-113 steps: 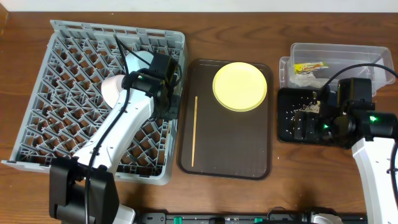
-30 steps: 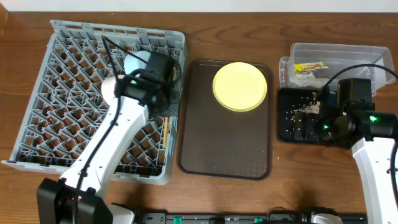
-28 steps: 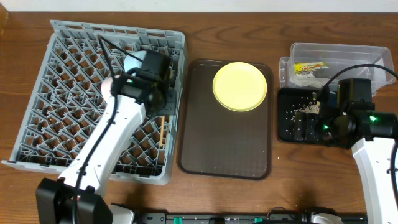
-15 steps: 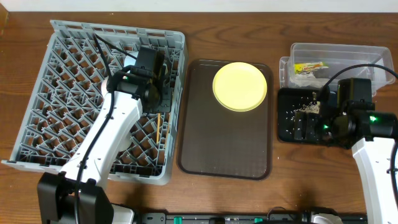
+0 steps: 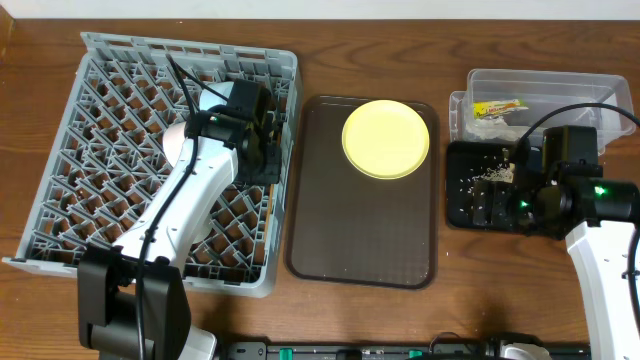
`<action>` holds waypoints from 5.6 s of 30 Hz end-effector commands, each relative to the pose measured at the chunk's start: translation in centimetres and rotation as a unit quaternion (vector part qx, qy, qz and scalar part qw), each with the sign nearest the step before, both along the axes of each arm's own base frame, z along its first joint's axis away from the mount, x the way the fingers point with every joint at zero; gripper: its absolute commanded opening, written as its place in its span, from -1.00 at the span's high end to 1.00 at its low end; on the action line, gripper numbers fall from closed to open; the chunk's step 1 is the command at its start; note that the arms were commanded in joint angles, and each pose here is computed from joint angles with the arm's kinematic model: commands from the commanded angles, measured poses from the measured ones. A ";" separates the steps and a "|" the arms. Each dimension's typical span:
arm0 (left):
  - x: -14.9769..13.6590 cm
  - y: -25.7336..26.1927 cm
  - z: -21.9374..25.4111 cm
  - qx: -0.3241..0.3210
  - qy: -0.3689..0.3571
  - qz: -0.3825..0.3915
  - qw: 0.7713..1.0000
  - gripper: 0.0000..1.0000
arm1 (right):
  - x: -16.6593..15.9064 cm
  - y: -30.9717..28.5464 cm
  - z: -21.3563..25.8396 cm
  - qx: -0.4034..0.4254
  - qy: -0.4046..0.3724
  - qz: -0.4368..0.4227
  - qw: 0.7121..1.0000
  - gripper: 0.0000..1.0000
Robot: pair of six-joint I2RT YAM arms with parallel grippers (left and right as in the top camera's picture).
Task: Sort waste into correct bins and load items into the dishwasher
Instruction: 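Insert the second chopstick into the rack with the left gripper and release, then reach the left gripper to the yellow plate's rim and grasp it, then lift the yellow plate and stand it upright in the rack with the left gripper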
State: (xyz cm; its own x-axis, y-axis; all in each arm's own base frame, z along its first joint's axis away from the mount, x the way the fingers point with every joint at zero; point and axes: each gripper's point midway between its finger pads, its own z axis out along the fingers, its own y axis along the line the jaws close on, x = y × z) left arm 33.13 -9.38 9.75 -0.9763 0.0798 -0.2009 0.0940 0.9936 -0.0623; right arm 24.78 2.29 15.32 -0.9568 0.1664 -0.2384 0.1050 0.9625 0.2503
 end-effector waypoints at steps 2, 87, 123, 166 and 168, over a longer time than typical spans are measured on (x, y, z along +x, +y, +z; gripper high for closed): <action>-0.2 0.0 0.3 -0.004 -0.002 -0.002 1.000 0.48 | 0.2 -0.2 0.6 0.000 -0.009 -0.005 1.000 -0.66; -8.3 -19.2 -11.2 -0.004 0.082 -0.331 0.940 0.88 | 0.3 -0.2 0.7 0.001 -0.010 -0.007 1.000 -0.69; -1.8 -12.7 15.9 -0.157 -0.228 -0.203 0.939 0.88 | 0.2 -0.2 0.7 0.001 -0.009 -0.007 1.000 -0.69; 5.2 -5.7 15.1 -0.387 -0.169 -0.107 0.900 0.88 | 0.1 -0.1 0.6 0.001 -0.007 -0.007 1.000 -0.68; 5.4 -5.0 15.1 -0.390 -0.166 -0.088 0.901 0.88 | 0.1 -0.1 0.6 0.001 -0.007 -0.007 1.000 -0.69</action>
State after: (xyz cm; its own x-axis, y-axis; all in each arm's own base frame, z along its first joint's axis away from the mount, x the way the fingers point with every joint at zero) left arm 37.81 -15.43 24.19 -0.8323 -0.0135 -0.5541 0.4258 0.6244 -0.6548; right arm 24.66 2.30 15.30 -0.9580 0.1665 -0.2336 0.1063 0.9624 0.2501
